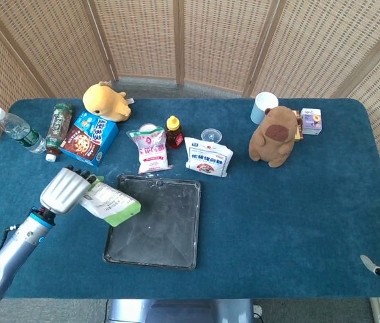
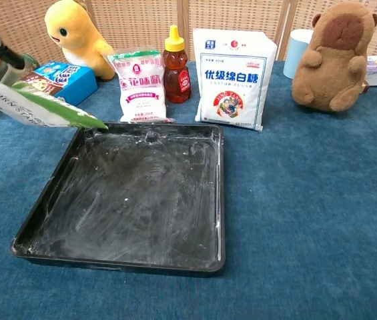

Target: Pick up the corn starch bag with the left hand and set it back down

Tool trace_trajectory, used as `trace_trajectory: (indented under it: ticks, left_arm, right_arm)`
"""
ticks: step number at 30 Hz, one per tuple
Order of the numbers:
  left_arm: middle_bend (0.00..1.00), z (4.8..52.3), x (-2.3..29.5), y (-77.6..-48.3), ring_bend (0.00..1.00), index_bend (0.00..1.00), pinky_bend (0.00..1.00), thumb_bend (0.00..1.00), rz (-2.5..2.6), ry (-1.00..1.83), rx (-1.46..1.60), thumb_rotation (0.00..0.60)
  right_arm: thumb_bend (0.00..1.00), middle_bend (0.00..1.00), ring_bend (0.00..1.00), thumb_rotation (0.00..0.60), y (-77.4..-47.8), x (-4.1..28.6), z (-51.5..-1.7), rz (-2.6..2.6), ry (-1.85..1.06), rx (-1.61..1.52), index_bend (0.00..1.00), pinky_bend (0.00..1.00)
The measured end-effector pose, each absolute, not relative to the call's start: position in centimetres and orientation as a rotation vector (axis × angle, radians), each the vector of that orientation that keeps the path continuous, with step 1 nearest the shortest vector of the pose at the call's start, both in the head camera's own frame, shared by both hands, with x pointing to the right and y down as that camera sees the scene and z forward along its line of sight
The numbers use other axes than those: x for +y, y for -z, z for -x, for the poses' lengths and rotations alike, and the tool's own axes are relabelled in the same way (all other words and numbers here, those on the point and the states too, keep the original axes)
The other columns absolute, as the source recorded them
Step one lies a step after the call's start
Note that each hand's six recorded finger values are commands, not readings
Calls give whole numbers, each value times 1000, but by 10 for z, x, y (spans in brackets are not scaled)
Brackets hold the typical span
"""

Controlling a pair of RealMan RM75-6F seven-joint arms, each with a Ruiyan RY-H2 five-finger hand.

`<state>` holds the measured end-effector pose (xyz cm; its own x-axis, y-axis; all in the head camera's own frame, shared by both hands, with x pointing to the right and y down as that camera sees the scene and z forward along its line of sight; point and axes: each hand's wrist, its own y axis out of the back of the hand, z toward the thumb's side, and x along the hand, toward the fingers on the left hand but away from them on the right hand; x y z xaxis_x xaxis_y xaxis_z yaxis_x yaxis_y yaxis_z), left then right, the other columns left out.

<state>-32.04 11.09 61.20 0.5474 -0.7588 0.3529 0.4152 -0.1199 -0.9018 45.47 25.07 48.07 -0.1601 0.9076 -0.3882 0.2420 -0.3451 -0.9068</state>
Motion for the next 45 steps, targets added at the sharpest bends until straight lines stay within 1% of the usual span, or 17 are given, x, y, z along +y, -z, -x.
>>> trace_trajectory:
  ticks: [4,8,13,18,21,24,27,30,39,42,45]
  left_arm:
    - [756,303,108,-602,719,801,706,384,1244,934,216,600]
    - [756,288,109,-599,719,828,700,399,1152,849,116,600]
    - [756,267,107,-602,719,846,699,401,1004,754,-31,600]
    - [761,244,111,-611,719,912,694,398,848,646,-193,600]
    - [762,227,116,-613,719,922,685,399,787,582,-245,600]
    - [764,217,116,-608,719,922,684,402,770,560,-227,600]
    - [794,215,113,-605,719,922,684,407,810,595,-176,600]
    - [803,216,110,-602,719,922,684,428,849,640,-119,600]
    - [810,224,112,-609,719,922,688,436,904,678,-95,600]
    - [823,230,109,-606,719,922,699,440,974,728,-20,600]
    - [823,241,103,-604,719,922,700,442,1099,812,117,600]
  right_arm:
    - [88,0,0,600,-479,251,-455,1552,-1543,-1327,26,1]
    - [87,0,0,600,-478,250,-457,1548,-1542,-1336,26,1]
    - [87,0,0,600,-478,251,-457,1553,-1543,-1332,26,1]
    - [87,0,0,600,-479,250,-458,1548,-1547,-1333,26,1]
    - [87,0,0,600,-478,250,-459,1547,-1549,-1335,26,1]
    - [87,0,0,600,-479,250,-459,1548,-1551,-1335,26,1]
    - [87,0,0,600,-478,250,-460,1546,-1551,-1336,26,1]
    - [88,0,0,600,-479,250,-460,1547,-1553,-1335,26,1]
    - [87,0,0,600,-480,250,-459,1546,-1557,-1329,26,1]
    - [87,0,0,600,-479,250,-460,1543,-1556,-1335,26,1]
    - [87,0,0,600,-480,250,-460,1545,-1557,-1334,26,1]
